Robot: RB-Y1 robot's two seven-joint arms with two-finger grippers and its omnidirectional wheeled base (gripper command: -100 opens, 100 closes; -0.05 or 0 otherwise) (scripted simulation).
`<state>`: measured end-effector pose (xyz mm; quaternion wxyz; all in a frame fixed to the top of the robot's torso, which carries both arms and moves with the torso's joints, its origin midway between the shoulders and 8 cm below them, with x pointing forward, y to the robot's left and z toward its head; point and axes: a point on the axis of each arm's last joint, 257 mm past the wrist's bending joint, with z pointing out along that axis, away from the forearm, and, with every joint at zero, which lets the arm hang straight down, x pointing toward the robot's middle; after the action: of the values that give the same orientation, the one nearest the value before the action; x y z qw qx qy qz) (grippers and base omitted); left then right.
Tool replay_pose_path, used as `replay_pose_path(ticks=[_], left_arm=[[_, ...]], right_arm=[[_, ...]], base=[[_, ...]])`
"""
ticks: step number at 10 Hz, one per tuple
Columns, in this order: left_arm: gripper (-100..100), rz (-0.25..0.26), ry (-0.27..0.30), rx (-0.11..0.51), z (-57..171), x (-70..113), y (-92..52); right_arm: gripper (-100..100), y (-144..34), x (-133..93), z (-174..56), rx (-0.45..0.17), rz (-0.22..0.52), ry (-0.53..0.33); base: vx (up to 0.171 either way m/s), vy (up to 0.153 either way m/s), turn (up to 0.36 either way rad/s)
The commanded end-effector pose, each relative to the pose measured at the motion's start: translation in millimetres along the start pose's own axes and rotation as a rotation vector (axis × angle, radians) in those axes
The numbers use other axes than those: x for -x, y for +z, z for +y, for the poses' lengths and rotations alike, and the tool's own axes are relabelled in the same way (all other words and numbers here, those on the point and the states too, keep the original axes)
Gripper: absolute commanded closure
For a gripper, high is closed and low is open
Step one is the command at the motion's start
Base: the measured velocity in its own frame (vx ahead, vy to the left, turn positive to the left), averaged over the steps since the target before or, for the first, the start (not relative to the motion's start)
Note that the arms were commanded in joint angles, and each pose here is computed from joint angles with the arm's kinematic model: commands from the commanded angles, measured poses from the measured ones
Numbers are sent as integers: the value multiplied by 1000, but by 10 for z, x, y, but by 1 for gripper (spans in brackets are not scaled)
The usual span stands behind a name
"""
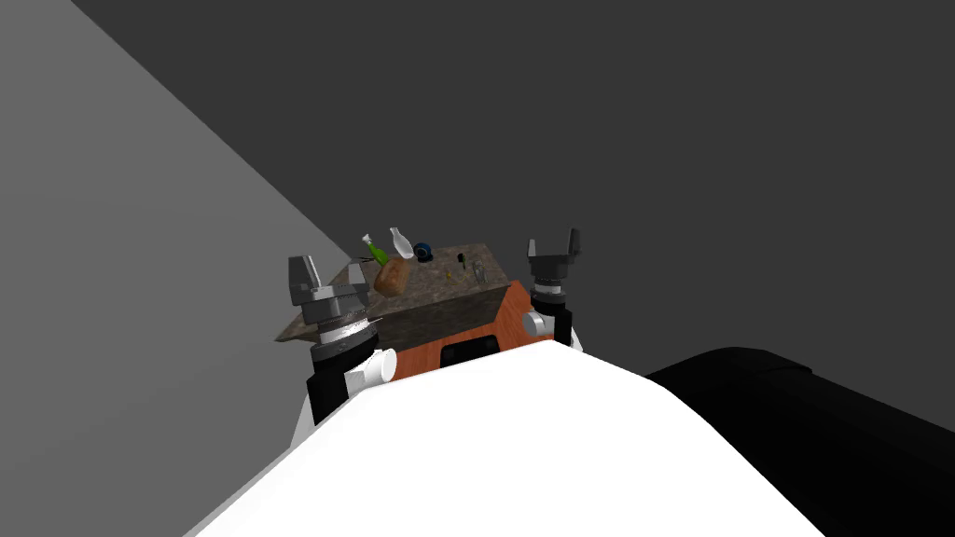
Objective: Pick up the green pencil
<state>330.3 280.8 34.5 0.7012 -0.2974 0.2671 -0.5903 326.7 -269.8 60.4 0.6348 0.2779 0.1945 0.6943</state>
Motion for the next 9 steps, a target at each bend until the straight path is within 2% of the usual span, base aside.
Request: replay_pose_path(ticks=[1,6,7,9], left_arm=[[0,0,0,0,0,0,0],[0,0,0,0,0,0,0],[0,0,0,0,0,-1,0],[0,0,0,0,0,0,0]], right_arm=[[-100,-24,-36,-115,-38,34,-3],[-100,-163,-124,-571,-187,143,-9],[-100,-165,-131,-574,-189,151,-12],[-100,-259,-146,-801,-266,198,-17]], base=[[-6,27,94],[-7,78,98],[-13,62,22],[-12,70,103]])
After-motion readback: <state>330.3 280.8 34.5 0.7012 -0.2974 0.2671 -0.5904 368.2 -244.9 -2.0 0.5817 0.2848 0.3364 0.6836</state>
